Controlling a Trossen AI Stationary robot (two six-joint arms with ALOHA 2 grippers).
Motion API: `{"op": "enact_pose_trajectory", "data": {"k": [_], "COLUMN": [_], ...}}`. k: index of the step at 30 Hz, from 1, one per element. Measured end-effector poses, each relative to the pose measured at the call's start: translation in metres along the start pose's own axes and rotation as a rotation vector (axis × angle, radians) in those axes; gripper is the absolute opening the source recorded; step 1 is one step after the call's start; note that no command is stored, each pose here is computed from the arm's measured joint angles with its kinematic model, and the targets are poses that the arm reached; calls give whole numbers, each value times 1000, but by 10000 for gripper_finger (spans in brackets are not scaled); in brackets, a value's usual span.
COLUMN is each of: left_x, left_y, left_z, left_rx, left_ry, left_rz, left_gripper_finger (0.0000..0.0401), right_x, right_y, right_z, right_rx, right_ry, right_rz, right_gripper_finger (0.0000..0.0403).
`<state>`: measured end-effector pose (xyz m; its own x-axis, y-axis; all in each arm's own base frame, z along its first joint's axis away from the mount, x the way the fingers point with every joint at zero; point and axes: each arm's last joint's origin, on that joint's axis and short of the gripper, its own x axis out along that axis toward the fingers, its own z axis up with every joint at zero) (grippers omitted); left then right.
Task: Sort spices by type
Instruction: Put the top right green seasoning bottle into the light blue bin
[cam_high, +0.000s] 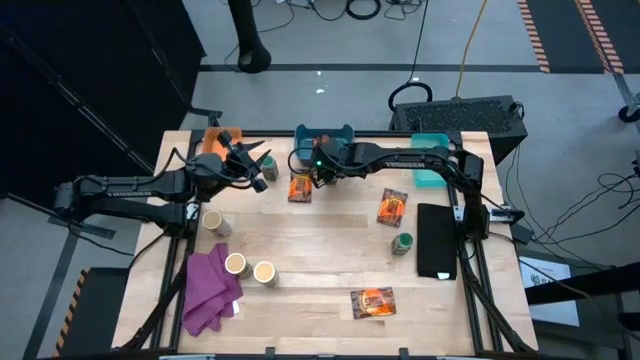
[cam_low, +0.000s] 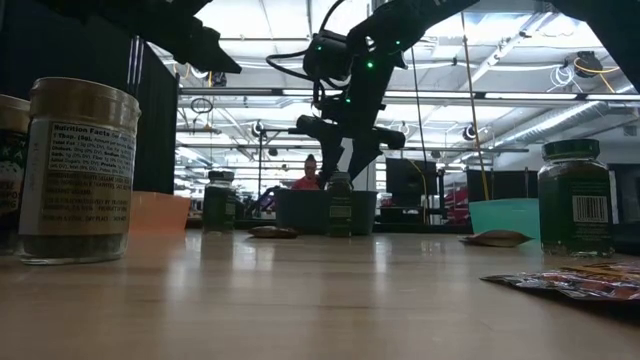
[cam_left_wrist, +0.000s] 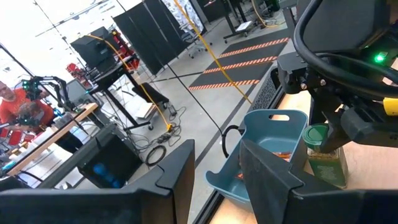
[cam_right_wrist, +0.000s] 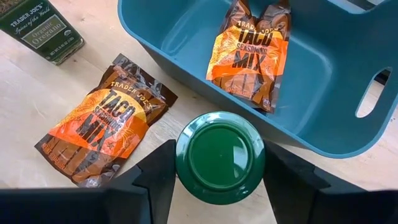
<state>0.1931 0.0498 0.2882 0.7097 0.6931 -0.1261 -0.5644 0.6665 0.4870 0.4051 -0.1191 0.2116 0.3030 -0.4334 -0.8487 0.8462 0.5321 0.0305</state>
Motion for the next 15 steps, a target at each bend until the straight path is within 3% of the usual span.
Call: {"op": "enact_pose_trajectory", "data": {"k": [15], "left_x": [0], "left_y": [0], "left_z": [0], "left_rx": [0], "left_ry": [-1], "left_rz": [0], "left_gripper_finger": [134], "right_x": [-44], "right_y": [-5], "right_z": [7], "right_rx": [-65], "right_ry": [-49], "right_rz": [64], "right_gripper_finger": [187]}}
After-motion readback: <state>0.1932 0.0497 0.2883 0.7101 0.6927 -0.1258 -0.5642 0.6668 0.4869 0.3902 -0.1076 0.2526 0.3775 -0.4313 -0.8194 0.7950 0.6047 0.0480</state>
